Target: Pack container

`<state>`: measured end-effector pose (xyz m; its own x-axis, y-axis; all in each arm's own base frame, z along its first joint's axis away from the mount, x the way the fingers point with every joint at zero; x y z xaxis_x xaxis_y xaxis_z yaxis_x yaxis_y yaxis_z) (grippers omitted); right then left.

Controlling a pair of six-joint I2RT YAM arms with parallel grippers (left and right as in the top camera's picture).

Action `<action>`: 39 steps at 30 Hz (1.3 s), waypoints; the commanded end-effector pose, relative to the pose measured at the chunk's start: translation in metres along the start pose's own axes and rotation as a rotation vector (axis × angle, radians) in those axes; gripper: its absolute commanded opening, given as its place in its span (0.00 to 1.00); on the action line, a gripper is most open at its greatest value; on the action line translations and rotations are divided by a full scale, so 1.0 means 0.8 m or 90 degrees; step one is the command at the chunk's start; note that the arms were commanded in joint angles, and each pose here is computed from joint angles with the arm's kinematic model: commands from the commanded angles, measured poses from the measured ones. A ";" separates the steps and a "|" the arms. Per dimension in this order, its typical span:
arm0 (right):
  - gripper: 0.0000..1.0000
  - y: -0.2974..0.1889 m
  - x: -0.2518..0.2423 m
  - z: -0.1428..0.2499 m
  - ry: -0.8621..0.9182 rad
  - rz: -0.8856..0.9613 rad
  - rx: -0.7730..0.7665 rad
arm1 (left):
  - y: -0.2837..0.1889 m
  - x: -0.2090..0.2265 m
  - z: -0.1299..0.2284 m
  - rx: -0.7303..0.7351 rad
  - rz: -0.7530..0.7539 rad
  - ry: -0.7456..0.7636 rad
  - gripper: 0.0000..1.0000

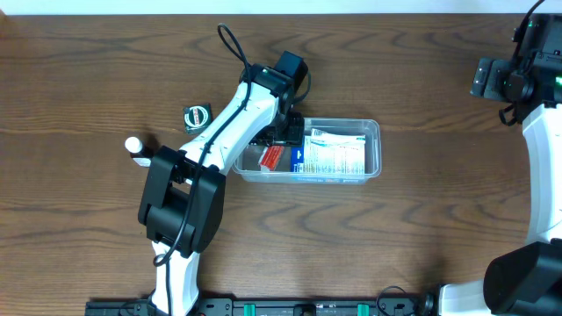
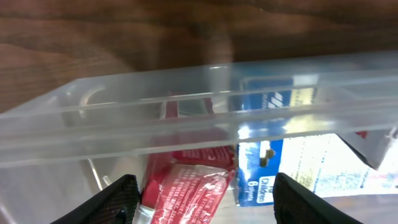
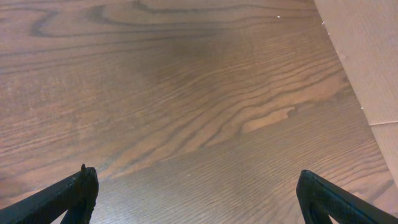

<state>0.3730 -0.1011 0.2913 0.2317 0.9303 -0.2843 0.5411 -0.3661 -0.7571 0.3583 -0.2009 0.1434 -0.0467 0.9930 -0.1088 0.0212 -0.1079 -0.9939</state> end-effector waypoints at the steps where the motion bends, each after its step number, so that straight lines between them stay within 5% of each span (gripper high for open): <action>1: 0.99 0.001 -0.003 0.001 0.012 0.002 0.003 | 0.003 -0.006 -0.001 0.016 0.023 -0.011 0.70; 14: 0.99 0.001 -0.003 0.001 0.012 0.002 0.003 | -0.001 -0.005 0.003 0.021 0.019 -0.003 0.70; 30: 0.99 0.001 -0.002 0.001 0.011 0.002 0.002 | -0.092 -0.006 0.018 -0.056 0.062 0.075 0.69; 33: 0.99 0.001 -0.002 0.001 0.011 0.001 0.002 | -0.082 -0.004 0.020 -0.042 0.053 0.078 0.61; 35: 0.99 0.001 -0.002 0.001 0.011 0.001 0.002 | -0.075 -0.003 0.021 -0.035 0.049 0.077 0.43; 39: 0.99 0.001 -0.002 0.001 0.011 0.001 0.002 | -0.069 -0.002 0.021 -0.033 0.049 0.077 0.28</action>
<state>0.3730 -0.1011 0.2913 0.2317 0.9303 -0.2843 0.5411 -0.3661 -0.7571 0.3422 -0.1970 0.2073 0.0651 0.9798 -0.1890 0.0968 -0.1947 -0.9761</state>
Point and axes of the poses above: each gripper's point midway between its finger pads, its own y axis out along the fingers, its own x axis along the line the jaws close on, z = x × y, the point moved 8 cm from there along -y, back along the fingers, and after that the axes turned 9 degrees about -y, right-handed, at the moved point
